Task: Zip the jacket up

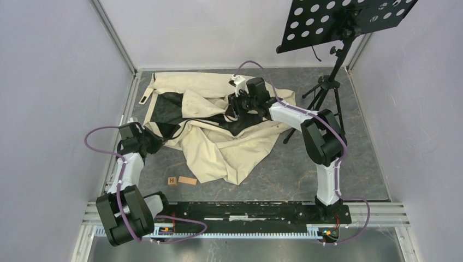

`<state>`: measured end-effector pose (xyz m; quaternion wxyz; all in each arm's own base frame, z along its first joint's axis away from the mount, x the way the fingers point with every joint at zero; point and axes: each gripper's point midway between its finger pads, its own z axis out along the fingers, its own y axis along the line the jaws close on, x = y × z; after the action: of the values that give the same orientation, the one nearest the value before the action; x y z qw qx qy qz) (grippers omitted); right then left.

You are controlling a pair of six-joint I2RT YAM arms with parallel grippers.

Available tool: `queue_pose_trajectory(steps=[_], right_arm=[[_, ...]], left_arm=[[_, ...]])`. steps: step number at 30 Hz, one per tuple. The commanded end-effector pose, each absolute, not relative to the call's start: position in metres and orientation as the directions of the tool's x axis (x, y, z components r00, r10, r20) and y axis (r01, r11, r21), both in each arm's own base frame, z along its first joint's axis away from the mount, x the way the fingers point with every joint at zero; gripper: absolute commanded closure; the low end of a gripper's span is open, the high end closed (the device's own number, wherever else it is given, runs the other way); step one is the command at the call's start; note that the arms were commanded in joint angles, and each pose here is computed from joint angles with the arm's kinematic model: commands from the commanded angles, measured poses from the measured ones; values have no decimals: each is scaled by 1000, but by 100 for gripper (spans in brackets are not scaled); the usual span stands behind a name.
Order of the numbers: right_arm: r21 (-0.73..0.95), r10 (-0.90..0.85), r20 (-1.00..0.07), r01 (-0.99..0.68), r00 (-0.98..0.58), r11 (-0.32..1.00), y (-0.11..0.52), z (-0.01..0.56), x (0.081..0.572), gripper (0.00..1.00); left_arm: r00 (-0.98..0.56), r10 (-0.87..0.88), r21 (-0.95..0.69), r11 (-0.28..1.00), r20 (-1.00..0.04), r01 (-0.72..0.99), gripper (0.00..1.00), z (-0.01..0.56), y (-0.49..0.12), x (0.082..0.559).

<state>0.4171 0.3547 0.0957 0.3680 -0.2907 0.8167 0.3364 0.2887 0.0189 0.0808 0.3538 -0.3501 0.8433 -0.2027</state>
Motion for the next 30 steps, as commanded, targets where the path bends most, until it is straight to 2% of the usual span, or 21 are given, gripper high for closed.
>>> queue_pose_trajectory(steps=[1, 4, 9, 18, 22, 30], right_arm=[[5, -355, -898, -814, -260, 581, 346, 150, 441, 47], [-109, -387, -913, -835, -131, 539, 356, 179, 437, 32], [-308, -444, -893, -826, 79, 473, 398, 208, 432, 20], [-463, -473, -846, -781, 248, 420, 479, 218, 453, 22], [-506, -521, -810, -768, 268, 391, 503, 196, 456, 21], [-495, -515, -812, -792, 276, 357, 534, 157, 453, 14]], left_arm=[[-520, -694, -590, 711, -498, -383, 98, 88, 16, 292], [-521, -693, -599, 710, -499, -371, 98, 89, 14, 294], [-526, -691, -609, 709, -496, -356, 98, 91, 12, 296], [-528, -689, -621, 707, -496, -339, 98, 92, 9, 297], [-528, -693, -631, 701, -491, -332, 98, 92, 7, 297], [-529, -696, -643, 694, -485, -324, 98, 93, 5, 300]])
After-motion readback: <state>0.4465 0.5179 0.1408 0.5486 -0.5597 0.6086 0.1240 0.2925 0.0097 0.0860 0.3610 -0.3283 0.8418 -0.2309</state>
